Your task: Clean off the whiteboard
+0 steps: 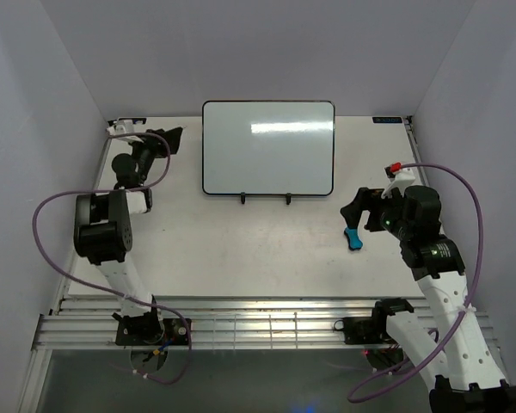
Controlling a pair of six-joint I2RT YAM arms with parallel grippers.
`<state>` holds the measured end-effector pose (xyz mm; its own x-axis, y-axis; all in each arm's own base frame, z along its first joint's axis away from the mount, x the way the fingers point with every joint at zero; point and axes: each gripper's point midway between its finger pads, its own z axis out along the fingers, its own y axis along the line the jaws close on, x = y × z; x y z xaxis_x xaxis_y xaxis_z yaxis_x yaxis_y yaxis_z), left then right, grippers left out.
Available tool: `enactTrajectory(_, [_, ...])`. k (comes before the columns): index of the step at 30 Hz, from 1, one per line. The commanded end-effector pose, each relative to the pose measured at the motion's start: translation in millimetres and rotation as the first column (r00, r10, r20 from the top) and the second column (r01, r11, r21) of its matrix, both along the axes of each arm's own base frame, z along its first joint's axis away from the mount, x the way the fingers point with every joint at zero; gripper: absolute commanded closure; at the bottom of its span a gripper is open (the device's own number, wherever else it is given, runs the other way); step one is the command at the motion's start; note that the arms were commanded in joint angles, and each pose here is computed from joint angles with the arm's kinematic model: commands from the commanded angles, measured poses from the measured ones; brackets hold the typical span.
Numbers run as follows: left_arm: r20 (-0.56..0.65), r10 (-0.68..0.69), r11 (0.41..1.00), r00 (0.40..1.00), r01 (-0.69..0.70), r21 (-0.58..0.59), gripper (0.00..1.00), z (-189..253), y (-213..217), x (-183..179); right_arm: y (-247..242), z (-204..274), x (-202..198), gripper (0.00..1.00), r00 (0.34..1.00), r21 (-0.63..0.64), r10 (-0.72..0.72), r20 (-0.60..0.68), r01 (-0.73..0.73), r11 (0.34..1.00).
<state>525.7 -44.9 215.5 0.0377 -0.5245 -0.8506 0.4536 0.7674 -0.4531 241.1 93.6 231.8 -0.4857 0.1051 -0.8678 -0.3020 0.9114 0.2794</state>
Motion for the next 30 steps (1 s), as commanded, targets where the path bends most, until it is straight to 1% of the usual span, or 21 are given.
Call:
enactTrajectory(1, [-0.114,0.324,0.945,0.939,-0.327,-0.007,0.02,58.7,52.1,-6.1,-15.9,18.9,10.0,0.1,0.996,-0.046,-0.085,0.032,0.087,0.995])
enactTrajectory(2, [-0.18,0.365,0.93,0.913,-0.365,0.034,0.02,59.1,52.2,-9.7,-22.5,20.4,11.7,0.1,0.992,-0.065,-0.117,0.037,0.119,0.991])
enactTrajectory(3, [-0.221,0.423,0.906,0.879,-0.416,0.079,0.02,72.6,55.7,-20.7,-26.9,27.6,12.9,0.1,0.989,-0.071,-0.141,0.054,0.144,0.987])
enactTrajectory(4, [-0.365,0.564,0.822,0.74,-0.543,0.171,0.02,54.9,78.6,-33.4,-32.0,29.4,13.8,0.1,0.984,-0.081,-0.167,0.057,0.171,0.982])
enactTrajectory(5, [-0.411,0.589,0.801,0.696,-0.569,0.185,0.02,56.5,78.5,-44.3,-46.8,29.1,15.7,0.1,0.968,-0.113,-0.244,0.061,0.25,0.962])
enactTrajectory(6, [-0.486,0.587,0.799,0.647,-0.559,0.222,0.02,53.8,77.3,-71.0,-52.6,29.7,16.8,0.1,0.96,-0.128,-0.271,0.066,0.277,0.952])
enactTrajectory(8, [-0.521,0.555,0.817,0.648,-0.542,0.197,0.02,64.3,68.3,-97.0,-67.5,28.9,19.3,0.1,0.937,-0.164,-0.341,0.078,0.35,0.923])
enactTrajectory(9, [-0.502,0.541,0.826,0.675,-0.538,0.167,0.02,85.3,64.2,-124.4,-70.7,34.3,19.2,0.1,0.931,-0.169,-0.354,0.087,0.364,0.916])
enactTrajectory(10, [-0.487,0.525,0.838,0.698,-0.523,0.153,0.02,92.4,60.7,-139.6,-73.8,35.8,18.5,0.1,0.927,-0.178,-0.366,0.086,0.376,0.91])
enactTrajectory(11, [-0.489,0.505,0.856,0.711,-0.487,0.175,0.02,80.0,55.4,-156.6,-74.6,35.7,15.1,0.1,0.927,-0.187,-0.366,0.076,0.374,0.908])
enactTrajectory(12, [-0.464,0.506,0.858,0.727,-0.481,0.182,0.02,84.7,54.5,-172.1,-73.2,38.7,12.7,0.1,0.932,-0.188,-0.352,0.08,0.361,0.913])
enactTrajectory(13, [-0.389,0.507,0.86,0.769,-0.484,0.164,0.02,109.2,54.0,-198.3,-71.0,46.3,9.8,0.1,0.937,-0.179,-0.335,0.097,0.348,0.92])
enactTrajectory(15, [-0.347,0.514,0.856,0.785,-0.445,0.261,0.02,106.0,53.7,-221.1,-63.6,50.9,2.2,0.1,0.954,-0.175,-0.281,0.1,0.295,0.939])
enactTrajectory(17, [-0.284,0.525,0.841,0.802,-0.437,0.319,0.02,126.8,55.5,-239.9,-59.9,57.6,-6.1,0.1,0.961,-0.162,-0.252,0.117,0.269,0.95])
enactTrajectory(18, [-0.295,0.529,0.825,0.796,-0.4,0.399,0.02,119.3,56.3,-250.0,-60.6,60.5,-11.3,0.1,0.96,-0.159,-0.249,0.131,0.268,0.95])
enactTrajectory(19, [-0.294,0.493,0.838,0.819,-0.356,0.414,0.02,122.0,42.8,-256.4,-60.2,60.5,-13.4,0.1,0.961,-0.161,-0.241,0.135,0.261,0.952])
enactTrajectory(20, [-0.26,0.487,0.842,0.834,-0.369,0.394,0.02,133.8,40.1,-270.1,-60.2,59.1,-15.8,0.1,0.962,-0.164,-0.236,0.136,0.257,0.952])
enactTrajectory(21, [-0.24,0.433,0.86,0.869,-0.319,0.398,0.02,135.5,29.9,-278.4,-60.8,59.6,-17.8,0.1,0.962,-0.169,-0.232,0.143,0.255,0.952])
enactTrajectory(23, [-0.193,0.405,0.872,0.894,-0.313,0.376,0.02,146.5,25.4,-297.0,-61.2,58.8,-21.1,0.1,0.964,-0.179,-0.221,0.15,0.246,0.952])
enactTrajectory(27, [-0.22,0.357,0.885,0.908,-0.253,0.391,0.02,135.7,15.6,-313.8,-57.2,56.4,-23.2,0.1,0.971,-0.187,-0.191,0.141,0.215,0.959])
enactTrajectory(30, [-0.204,0.358,0.892,0.911,-0.269,0.364,0.02,127.8,16.4,-324.9,-58.7,50.6,-22.6,0.1,0.972,-0.199,-0.194,0.131,0.217,0.955])
